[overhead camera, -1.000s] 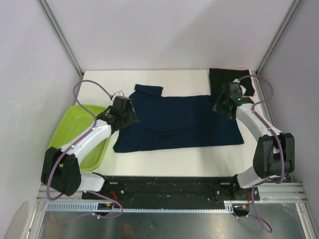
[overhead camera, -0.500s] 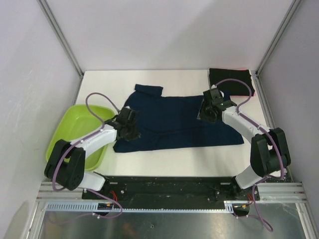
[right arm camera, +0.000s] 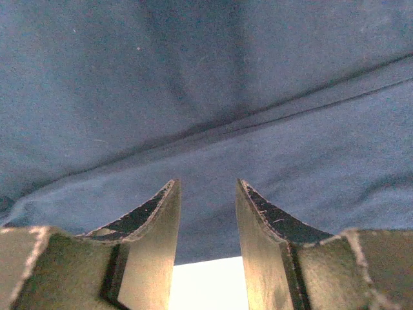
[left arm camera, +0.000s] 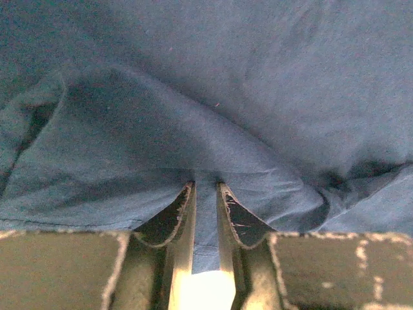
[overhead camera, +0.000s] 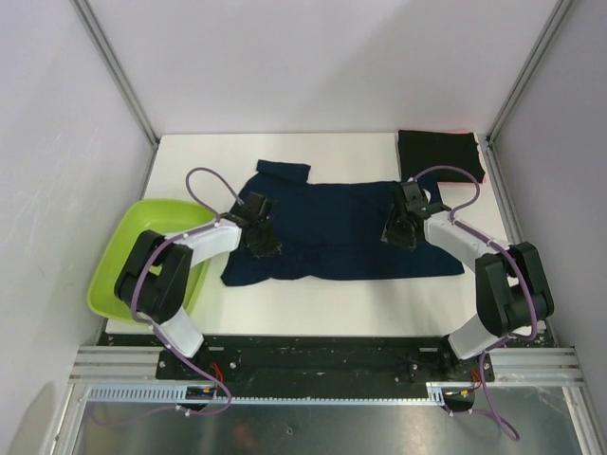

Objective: Fold and stack the t-shirts
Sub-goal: Fold the flattened tshirt in 1/3 of the way

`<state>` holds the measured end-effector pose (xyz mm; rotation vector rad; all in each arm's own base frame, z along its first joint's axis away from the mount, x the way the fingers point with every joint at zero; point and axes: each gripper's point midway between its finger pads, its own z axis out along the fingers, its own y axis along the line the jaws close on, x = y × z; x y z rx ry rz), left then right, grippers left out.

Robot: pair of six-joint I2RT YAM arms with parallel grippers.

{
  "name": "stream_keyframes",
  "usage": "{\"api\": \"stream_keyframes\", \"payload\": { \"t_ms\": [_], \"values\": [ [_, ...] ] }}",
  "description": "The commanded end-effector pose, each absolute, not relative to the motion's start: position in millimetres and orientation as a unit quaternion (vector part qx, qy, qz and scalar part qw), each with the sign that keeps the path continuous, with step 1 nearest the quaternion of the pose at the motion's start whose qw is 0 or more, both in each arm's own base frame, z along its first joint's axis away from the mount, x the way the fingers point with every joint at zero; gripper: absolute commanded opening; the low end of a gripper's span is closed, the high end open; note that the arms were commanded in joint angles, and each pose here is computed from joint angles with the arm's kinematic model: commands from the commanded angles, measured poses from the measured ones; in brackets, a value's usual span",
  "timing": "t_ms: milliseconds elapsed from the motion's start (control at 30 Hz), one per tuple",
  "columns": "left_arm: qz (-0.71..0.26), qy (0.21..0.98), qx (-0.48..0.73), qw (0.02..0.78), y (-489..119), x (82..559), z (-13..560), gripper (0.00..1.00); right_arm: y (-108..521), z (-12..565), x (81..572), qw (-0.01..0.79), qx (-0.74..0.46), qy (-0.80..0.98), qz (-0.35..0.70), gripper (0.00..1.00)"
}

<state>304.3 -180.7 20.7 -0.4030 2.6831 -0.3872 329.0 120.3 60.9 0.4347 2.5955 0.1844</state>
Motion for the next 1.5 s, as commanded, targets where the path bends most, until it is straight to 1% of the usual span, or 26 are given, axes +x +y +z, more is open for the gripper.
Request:
{"api": "stream_keyframes", "payload": {
  "t_ms": [0, 133, 233, 433, 567, 667, 767, 867, 967, 1100, 1267, 1367, 1467],
  "values": [
    [-0.163, 0.948, -0.149, 0.229, -196.7, 334.1, 36.8, 0.23, 119.6, 65.7, 329.3, 0.271, 0.150, 0.948, 0.068, 0.44],
    [-0.160, 0.950, -0.149, 0.223, -195.2, 331.3, 32.9, 0.25, 119.8, 57.4, 324.8, 0.264, 0.139, 0.952, 0.064, 0.44],
    [-0.140, 0.954, -0.153, 0.217, -182.2, 316.0, 27.3, 0.26, 111.3, 48.5, 319.7, 0.258, 0.140, 0.955, 0.044, 0.44],
    [-0.087, 0.957, -0.177, 0.214, -140.4, 280.3, 10.6, 0.37, 85.5, 36.1, 310.2, 0.254, 0.183, 0.949, 0.026, 0.44],
    [-0.080, 0.957, -0.178, 0.216, -132.1, 281.8, 11.8, 0.42, 76.2, 32.3, 309.9, 0.258, 0.198, 0.945, 0.026, 0.45],
    [-0.097, 0.952, -0.169, 0.235, -137.0, 290.0, 28.2, 0.45, 75.0, 33.9, 309.6, 0.261, 0.198, 0.945, 0.025, 0.45],
    [-0.127, 0.946, -0.160, 0.250, -146.9, 295.9, 47.3, 0.46, 75.2, 37.7, 308.8, 0.266, 0.195, 0.944, 0.025, 0.45],
    [-0.149, 0.944, -0.152, 0.254, -155.2, 293.6, 58.7, 0.43, 74.6, 40.0, 307.3, 0.268, 0.194, 0.943, 0.023, 0.45],
    [-0.157, 0.943, -0.147, 0.252, -157.4, 280.6, 63.8, 0.39, 76.5, 44.0, 305.7, 0.273, 0.190, 0.943, 0.023, 0.45],
    [-0.163, 0.948, -0.125, 0.241, -163.1, 253.2, 60.0, 0.36, 81.6, 46.9, 304.7, 0.275, 0.186, 0.943, 0.029, 0.45],
    [-0.153, 0.961, -0.082, 0.215, -179.5, 220.2, 46.3, 0.35, 86.7, 50.5, 304.5, 0.279, 0.185, 0.941, 0.037, 0.45],
    [-0.146, 0.964, -0.070, 0.209, -183.5, 212.4, 41.0, 0.35, 87.8, 50.7, 304.2, 0.278, 0.186, 0.942, 0.039, 0.45],
    [-0.135, 0.963, -0.076, 0.219, -179.7, 212.4, 41.9, 0.36, 97.2, 55.1, 304.2, 0.281, 0.182, 0.941, 0.058, 0.45]
  ]
}}
